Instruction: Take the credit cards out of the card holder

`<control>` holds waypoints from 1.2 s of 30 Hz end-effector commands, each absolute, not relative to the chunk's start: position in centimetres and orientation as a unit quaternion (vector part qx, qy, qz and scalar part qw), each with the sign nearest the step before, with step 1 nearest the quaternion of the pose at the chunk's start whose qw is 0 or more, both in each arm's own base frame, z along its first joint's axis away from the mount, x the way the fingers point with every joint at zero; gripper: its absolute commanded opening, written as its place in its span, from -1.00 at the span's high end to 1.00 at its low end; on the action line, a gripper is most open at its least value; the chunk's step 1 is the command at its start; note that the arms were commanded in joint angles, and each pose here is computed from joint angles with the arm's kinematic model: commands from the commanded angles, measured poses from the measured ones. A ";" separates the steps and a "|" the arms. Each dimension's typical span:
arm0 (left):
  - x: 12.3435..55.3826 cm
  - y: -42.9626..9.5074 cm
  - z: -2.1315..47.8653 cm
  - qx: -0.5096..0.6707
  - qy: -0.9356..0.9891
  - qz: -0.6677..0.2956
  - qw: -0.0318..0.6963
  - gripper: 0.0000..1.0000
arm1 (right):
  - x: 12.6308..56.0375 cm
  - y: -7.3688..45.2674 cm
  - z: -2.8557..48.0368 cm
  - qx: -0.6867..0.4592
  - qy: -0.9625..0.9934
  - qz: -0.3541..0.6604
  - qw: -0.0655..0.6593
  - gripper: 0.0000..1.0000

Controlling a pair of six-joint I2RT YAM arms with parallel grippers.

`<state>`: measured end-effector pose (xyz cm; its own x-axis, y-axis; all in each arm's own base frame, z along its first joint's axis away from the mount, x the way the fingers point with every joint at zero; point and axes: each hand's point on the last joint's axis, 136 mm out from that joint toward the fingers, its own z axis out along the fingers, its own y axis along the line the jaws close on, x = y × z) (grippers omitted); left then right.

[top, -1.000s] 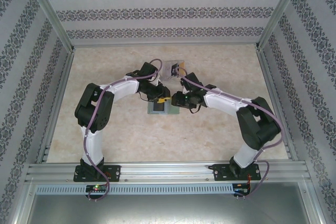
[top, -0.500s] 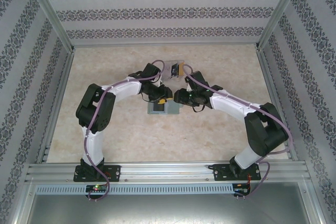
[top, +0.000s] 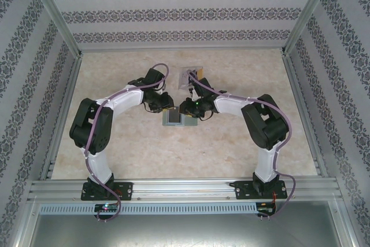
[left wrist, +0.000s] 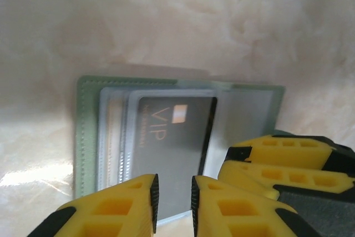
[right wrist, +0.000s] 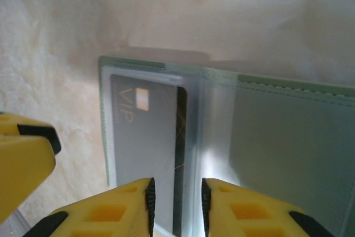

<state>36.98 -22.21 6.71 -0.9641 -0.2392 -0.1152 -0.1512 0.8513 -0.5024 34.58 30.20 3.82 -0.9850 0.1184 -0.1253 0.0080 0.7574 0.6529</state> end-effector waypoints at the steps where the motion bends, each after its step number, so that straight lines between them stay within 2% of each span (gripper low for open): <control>1: 36.6 -22.0 4.9 -0.103 0.961 -0.250 0.067 0.52 | 35.6 30.8 4.2 0.040 0.926 0.367 0.079 0.39; 13: 36.3 -21.9 2.9 -0.109 0.964 -0.240 0.044 0.59 | 35.5 31.2 3.6 0.040 0.919 0.387 0.064 0.54; 24: 35.5 -21.1 1.3 -0.123 0.969 -0.213 0.021 0.64 | 35.4 31.3 2.7 0.042 0.917 0.393 0.053 0.55; 36: 35.0 -20.6 0.6 -0.129 0.971 -0.198 0.012 0.66 | 35.7 31.5 3.9 0.043 0.900 0.428 0.074 0.67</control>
<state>36.26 -22.20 3.26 -0.9718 -0.2330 -0.0370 -0.1885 0.8612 -0.4721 35.41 31.20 2.83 -0.9874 0.1380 -0.0772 0.0346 0.6650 0.7460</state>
